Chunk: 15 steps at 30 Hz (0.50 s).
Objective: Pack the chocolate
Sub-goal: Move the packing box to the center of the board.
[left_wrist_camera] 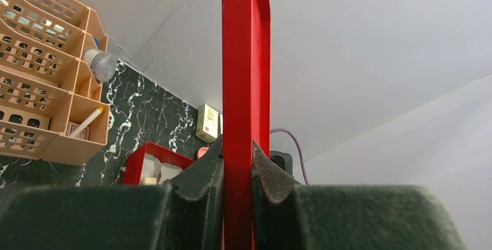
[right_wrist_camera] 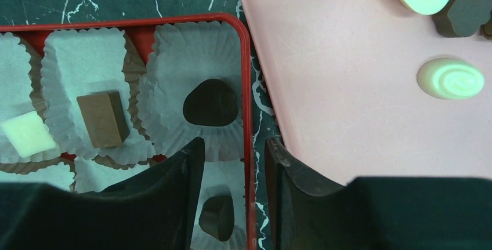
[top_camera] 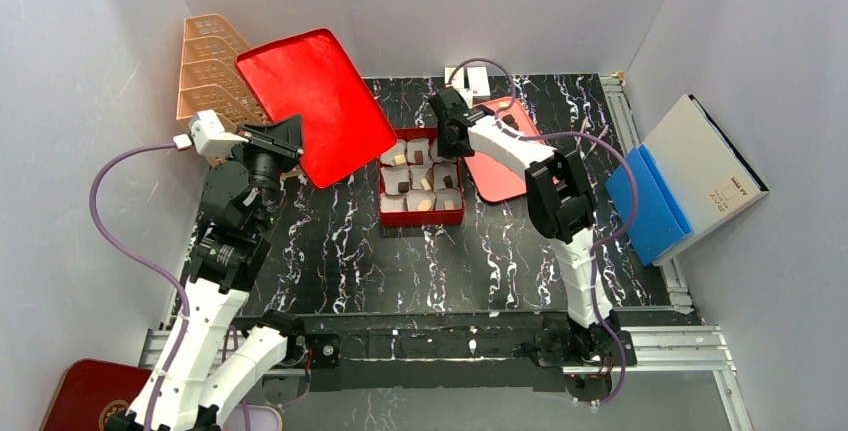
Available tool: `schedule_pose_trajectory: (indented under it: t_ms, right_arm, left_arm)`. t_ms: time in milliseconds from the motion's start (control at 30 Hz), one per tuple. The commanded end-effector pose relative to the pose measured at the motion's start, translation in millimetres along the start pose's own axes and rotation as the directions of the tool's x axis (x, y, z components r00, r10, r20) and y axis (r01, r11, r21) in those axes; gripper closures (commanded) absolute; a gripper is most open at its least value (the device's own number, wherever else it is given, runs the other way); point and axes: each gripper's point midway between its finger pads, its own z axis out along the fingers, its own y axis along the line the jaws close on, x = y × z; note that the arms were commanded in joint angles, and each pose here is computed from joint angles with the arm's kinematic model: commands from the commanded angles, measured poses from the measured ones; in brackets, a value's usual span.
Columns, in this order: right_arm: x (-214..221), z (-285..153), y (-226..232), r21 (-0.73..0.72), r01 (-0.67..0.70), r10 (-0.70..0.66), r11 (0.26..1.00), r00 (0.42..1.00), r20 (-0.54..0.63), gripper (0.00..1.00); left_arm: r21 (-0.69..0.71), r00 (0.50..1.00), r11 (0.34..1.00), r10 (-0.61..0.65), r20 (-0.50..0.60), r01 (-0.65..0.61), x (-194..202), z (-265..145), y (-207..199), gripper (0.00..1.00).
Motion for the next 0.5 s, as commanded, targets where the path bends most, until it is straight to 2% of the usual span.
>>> schedule_pose_trajectory:
  t_ms: [0, 233, 467]
  right_arm:
    - [-31.9, -16.7, 10.5, -0.051, -0.021, 0.025, 0.998, 0.995, 0.093, 0.49]
    - [-68.5, -47.7, 9.8, -0.061, 0.002, 0.010, 0.998, 0.982, 0.190, 0.48]
    - [-111.1, -119.2, -10.0, -0.049, 0.040, -0.021, 0.998, 0.941, 0.338, 0.48]
  left_arm:
    - [0.052, 0.999, 0.998, -0.023, 0.047, 0.020, -13.6, 0.2, -14.9, 1.00]
    - [0.042, 0.999, 0.999, -0.003, 0.047, 0.001, -17.8, 2.8, -18.2, 1.00]
    - [-0.007, 1.000, 1.000, -0.002, -0.010, 0.001, -10.4, 2.9, -13.5, 1.00]
